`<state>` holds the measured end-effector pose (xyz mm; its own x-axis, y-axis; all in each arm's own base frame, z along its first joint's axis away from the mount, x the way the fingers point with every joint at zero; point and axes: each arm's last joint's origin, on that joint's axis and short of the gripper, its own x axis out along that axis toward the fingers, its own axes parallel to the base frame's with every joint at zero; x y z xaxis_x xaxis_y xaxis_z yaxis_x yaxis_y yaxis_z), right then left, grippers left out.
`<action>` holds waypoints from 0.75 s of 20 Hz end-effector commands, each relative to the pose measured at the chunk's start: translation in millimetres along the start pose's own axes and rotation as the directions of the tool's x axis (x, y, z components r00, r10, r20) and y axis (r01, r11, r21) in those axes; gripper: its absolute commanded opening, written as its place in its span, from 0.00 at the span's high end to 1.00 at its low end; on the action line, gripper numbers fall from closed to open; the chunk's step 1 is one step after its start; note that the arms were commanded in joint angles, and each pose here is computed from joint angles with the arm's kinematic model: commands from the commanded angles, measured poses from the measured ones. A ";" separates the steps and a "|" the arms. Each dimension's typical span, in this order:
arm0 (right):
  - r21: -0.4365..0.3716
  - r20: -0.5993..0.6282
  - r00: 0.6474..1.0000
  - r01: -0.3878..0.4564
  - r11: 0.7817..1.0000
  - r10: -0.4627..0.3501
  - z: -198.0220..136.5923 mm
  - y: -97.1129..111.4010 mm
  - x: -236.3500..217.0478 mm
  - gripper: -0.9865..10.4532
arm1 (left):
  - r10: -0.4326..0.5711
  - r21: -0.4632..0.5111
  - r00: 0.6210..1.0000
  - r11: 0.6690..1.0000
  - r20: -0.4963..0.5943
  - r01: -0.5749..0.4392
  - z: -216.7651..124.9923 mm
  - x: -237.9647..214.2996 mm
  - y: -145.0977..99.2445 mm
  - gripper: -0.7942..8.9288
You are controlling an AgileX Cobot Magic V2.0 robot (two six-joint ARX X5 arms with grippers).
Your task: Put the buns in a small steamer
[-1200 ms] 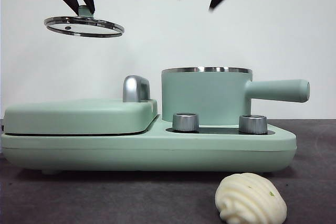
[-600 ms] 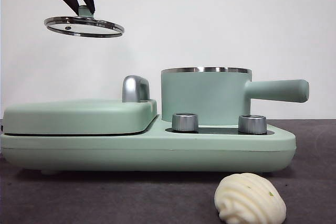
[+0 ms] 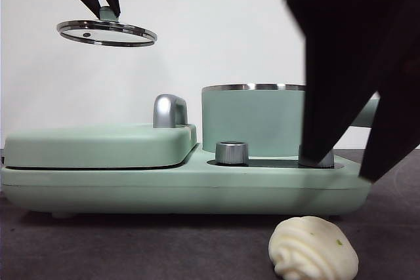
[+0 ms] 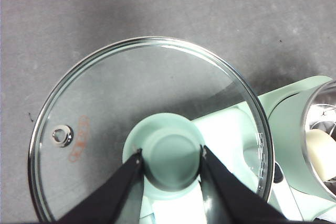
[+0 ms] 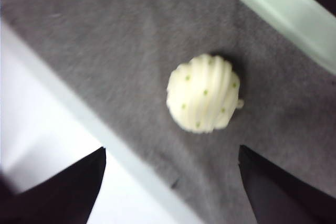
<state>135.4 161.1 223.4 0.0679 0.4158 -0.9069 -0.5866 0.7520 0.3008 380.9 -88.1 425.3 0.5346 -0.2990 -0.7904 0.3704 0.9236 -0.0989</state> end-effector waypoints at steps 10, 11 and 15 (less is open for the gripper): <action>-0.004 -0.101 0.993 0.065 0.998 -0.065 20.3 -7.0 56.5 0.59 | -0.011 0.018 0.998 1.000 0.068 0.010 5.1 -14.0 -8.8 0.89; -0.004 -0.102 0.993 0.066 0.998 -0.066 20.6 -7.2 57.5 0.65 | -0.011 0.018 0.998 1.000 0.069 0.010 5.1 -14.0 -8.7 0.89; -0.010 -0.088 0.993 0.072 0.997 -0.073 21.8 -7.3 57.6 0.78 | -0.011 0.018 0.998 1.000 0.069 0.010 5.1 -14.0 -8.6 0.89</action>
<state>160.8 186.8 177.0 0.0410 0.3166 -0.9477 -0.5732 0.7843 0.2372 379.8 -92.9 425.3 0.5308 -0.3057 -0.7904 0.3820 0.9189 -0.0989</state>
